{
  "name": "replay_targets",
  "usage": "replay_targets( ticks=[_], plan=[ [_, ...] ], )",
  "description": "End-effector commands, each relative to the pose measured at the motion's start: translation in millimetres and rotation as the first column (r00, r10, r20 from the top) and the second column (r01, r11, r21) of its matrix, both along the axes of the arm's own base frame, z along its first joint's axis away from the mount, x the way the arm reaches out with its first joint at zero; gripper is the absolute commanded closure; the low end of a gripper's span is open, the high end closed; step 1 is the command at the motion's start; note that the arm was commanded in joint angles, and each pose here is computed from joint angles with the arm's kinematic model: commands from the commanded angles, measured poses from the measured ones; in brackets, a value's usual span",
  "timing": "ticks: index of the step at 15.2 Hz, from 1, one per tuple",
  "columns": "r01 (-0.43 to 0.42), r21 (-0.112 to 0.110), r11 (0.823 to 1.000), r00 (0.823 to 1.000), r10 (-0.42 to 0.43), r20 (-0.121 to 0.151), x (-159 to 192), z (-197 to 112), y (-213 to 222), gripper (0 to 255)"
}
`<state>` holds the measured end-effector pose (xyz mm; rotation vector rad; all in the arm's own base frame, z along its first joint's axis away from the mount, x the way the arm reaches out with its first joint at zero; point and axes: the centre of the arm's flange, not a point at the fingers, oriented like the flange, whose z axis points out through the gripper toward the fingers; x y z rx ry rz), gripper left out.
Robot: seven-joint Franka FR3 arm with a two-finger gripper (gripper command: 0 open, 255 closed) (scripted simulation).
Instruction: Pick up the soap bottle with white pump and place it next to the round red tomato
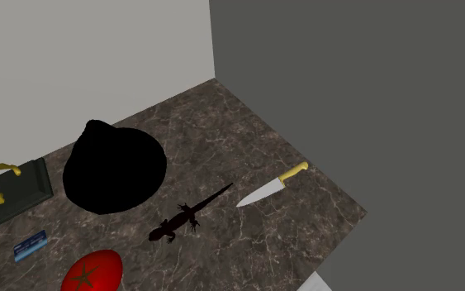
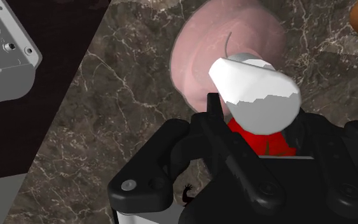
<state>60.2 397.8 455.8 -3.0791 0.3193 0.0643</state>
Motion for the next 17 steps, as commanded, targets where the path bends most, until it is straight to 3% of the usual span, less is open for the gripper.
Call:
replay_targets(
  ticks=[1, 6, 7, 12, 16, 17],
  plan=[
    [0.0, 0.001, 1.0, 1.0, 0.0, 0.001, 0, -1, 0, 255],
    [0.0, 0.001, 1.0, 1.0, 0.0, 0.001, 0, -1, 0, 255],
    [0.0, 0.001, 1.0, 1.0, 0.0, 0.001, 0, -1, 0, 0],
    [0.0, 0.001, 1.0, 1.0, 0.0, 0.001, 0, -1, 0, 0],
    [0.0, 0.001, 1.0, 1.0, 0.0, 0.001, 2, 49, -2, 0],
    [0.0, 0.001, 1.0, 1.0, 0.0, 0.001, 2, 49, -2, 0]
  ],
)
